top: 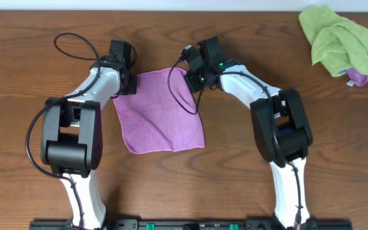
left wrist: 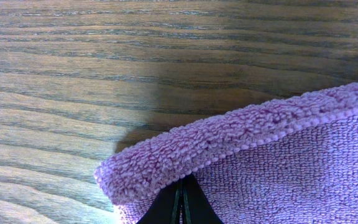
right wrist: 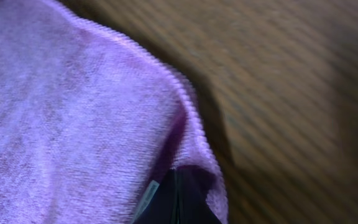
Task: Fold the cloth
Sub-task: 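Reach the right gripper to the cloth's top right corner and grasp it, then lift both top corners of the purple cloth with both grippers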
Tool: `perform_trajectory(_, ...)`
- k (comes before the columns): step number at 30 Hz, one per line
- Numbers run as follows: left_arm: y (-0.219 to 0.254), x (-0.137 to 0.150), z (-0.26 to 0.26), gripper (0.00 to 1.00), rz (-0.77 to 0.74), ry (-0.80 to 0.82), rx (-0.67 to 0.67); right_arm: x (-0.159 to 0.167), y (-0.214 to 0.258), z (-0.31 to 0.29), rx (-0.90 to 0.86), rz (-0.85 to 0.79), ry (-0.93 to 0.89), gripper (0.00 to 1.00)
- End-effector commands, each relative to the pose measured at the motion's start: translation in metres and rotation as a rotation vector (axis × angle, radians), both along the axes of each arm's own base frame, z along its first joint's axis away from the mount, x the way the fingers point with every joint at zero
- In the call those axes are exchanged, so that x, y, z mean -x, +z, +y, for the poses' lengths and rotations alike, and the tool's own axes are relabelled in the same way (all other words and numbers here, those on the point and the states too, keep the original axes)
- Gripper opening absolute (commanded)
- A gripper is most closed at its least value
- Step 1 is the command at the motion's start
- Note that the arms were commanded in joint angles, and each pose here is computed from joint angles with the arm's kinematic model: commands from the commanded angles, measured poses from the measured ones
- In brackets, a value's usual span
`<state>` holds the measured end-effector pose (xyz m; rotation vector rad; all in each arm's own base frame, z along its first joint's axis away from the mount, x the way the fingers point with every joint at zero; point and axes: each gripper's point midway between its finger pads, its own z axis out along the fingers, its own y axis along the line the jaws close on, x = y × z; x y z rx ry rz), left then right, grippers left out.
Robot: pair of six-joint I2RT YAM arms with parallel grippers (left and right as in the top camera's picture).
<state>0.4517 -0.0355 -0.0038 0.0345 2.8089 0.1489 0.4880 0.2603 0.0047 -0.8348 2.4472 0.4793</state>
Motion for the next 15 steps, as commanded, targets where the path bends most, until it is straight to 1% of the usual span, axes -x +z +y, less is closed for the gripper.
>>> perform_trajectory(1,-0.054,0.043,-0.01,0.06,0.188,-0.037,0.031,-0.015,-0.003,-0.013,0.023,-0.022,-0.027,0.01)
perform_trajectory(11,-0.054,0.043,-0.01,0.06,0.188,-0.037,0.031,-0.013,-0.005,-0.011,0.018,-0.014,-0.021,0.01)
perform_trajectory(15,-0.054,0.043,-0.01,0.06,0.188,-0.037,0.031,-0.001,-0.007,-0.004,-0.01,0.036,0.012,0.01)
